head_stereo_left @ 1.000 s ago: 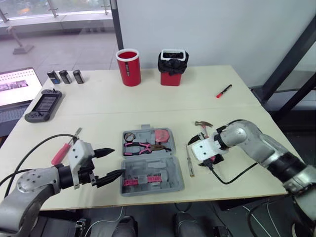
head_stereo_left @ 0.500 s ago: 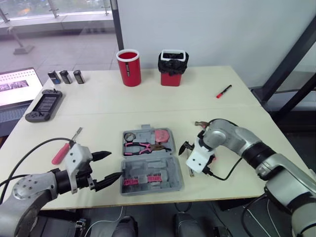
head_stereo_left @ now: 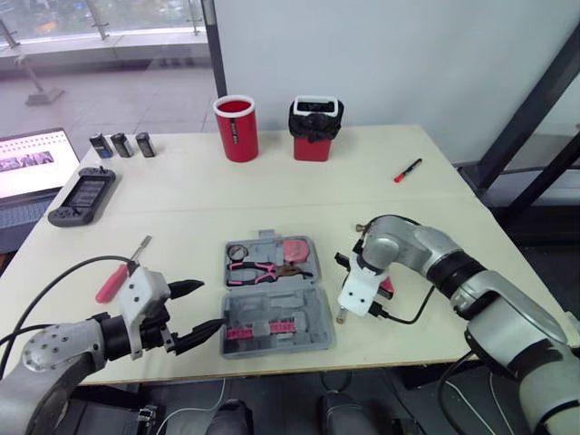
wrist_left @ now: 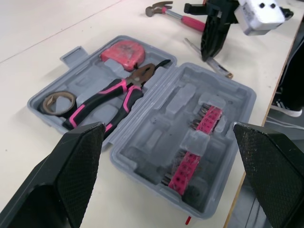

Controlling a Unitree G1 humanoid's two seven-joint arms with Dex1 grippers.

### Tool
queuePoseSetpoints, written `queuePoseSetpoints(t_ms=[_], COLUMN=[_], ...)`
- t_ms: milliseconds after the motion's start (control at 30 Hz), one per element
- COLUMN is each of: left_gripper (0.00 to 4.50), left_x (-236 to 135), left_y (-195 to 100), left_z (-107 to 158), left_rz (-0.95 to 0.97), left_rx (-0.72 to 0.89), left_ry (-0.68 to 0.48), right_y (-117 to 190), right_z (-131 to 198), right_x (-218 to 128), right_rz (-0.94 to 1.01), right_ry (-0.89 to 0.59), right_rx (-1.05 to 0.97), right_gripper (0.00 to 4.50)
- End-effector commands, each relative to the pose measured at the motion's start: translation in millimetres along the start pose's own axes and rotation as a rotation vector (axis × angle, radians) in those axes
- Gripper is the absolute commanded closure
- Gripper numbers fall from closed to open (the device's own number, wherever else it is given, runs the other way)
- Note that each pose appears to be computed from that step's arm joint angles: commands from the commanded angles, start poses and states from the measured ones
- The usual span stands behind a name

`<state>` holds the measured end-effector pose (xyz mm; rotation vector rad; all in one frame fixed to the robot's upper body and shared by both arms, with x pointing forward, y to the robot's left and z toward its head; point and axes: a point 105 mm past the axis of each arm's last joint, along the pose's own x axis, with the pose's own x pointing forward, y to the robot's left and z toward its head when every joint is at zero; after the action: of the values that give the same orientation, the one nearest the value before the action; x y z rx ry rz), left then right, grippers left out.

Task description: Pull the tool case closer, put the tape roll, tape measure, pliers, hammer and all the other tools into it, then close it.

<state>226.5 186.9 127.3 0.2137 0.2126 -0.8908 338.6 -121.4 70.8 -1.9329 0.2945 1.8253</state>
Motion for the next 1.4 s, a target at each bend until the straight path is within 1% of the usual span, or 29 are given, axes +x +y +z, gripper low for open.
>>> queuePoseSetpoints(t_ms=[33,100,200,267,333,367,433,467,533,567,633,667,733,800,867,933,1133,1200,1233,1267,1367,1400], left_gripper=[0.00,0.00,0.00,0.00,0.00,0.00,0.00,0.00,0.00,0.00,0.00,0.00,0.00,0.00,0.00,0.00,0.00,0.00,0.00,0.00,0.00,0.00], left_x=[0.6,1.5,3.8,6.1,8.5,9.5,10.9,11.4,12.4,12.7,13.1,14.0,15.3,16.1,16.7,16.6,16.3,16.4,16.2,16.1,15.6,15.8], left_y=[-1.1,-0.3,1.0,1.8,2.0,1.9,0.3,-0.3,0.4,1.2,2.2,2.9,4.3,4.7,4.8,5.0,3.9,3.2,3.1,3.2,3.2,3.5], left_z=[7.6,6.8,6.6,7.5,7.4,7.4,6.2,5.8,7.0,7.9,8.9,11.0,14.8,17.3,18.2,18.4,18.2,17.9,17.8,17.8,17.6,17.8], left_rz=[-0.003,-0.010,-0.021,-0.030,-0.041,-0.046,-0.070,-0.080,-0.086,-0.089,-0.094,-0.100,-0.107,-0.113,-0.116,-0.114,-0.109,-0.109,-0.108,-0.108,-0.110,-0.111], left_rx=[0.040,0.041,0.045,0.046,0.048,0.049,0.052,0.056,0.060,0.063,0.066,0.063,0.059,0.057,0.059,0.064,0.063,0.061,0.061,0.060,0.061,0.062], left_ry=[-0.020,-0.017,-0.016,-0.019,-0.020,-0.020,-0.007,-0.001,-0.003,-0.005,-0.007,-0.017,-0.035,-0.046,-0.048,-0.046,-0.044,-0.044,-0.043,-0.043,-0.042,-0.042], right_y=[-6.8,-7.2,-3.7,0.7,-0.6,-6.5,-13.9,-14.7,-1.0,4.3,11.9,20.4,34.0,41.2,48.9,52.6,43.3,38.9,37.7,37.0,33.8,29.3], right_z=[1.0,4.0,9.7,18.6,35.6,39.6,31.4,22.6,-0.2,-10.2,-17.3,-17.1,-10.7,-10.3,-12.6,-12.1,-17.5,-18.8,-18.1,-16.9,-19.8,-20.9], right_x=[-25.7,-40.0,-60.1,-72.6,-87.4,-93.3,-96.5,-95.6,-90.0,-89.2,-87.2,-81.9,-69.7,-56.3,-41.6,-30.2,-14.2,-14.1,-15.1,-16.1,-33.9,-43.0], right_rz=[-0.037,-0.052,-0.073,-0.111,-0.162,-0.224,-0.347,-0.407,-0.416,-0.451,-0.477,-0.453,-0.386,-0.398,-0.420,-0.428,-0.532,-0.567,-0.571,-0.570,-0.621,-0.655], right_ry=[0.008,0.001,-0.030,-0.122,-0.281,-0.346,-0.390,-0.367,-0.285,-0.262,-0.250,-0.260,-0.292,-0.274,-0.222,-0.204,-0.194,-0.209,-0.209,-0.210,-0.210,-0.270], right_rx=[-0.073,-0.104,-0.095,0.055,0.274,0.373,0.568,0.629,0.944,1.126,1.379,1.534,1.769,1.860,1.916,1.967,2.049,2.074,2.066,2.056,2.009,2.008], right_gripper=[4.49,4.49,4.49,4.49,4.49,4.49,4.49,4.49,4.49,4.49,4.49,4.49,4.49,4.49,4.49,4.49,4.49,3.48,3.14,2.63,1.11,0.68])
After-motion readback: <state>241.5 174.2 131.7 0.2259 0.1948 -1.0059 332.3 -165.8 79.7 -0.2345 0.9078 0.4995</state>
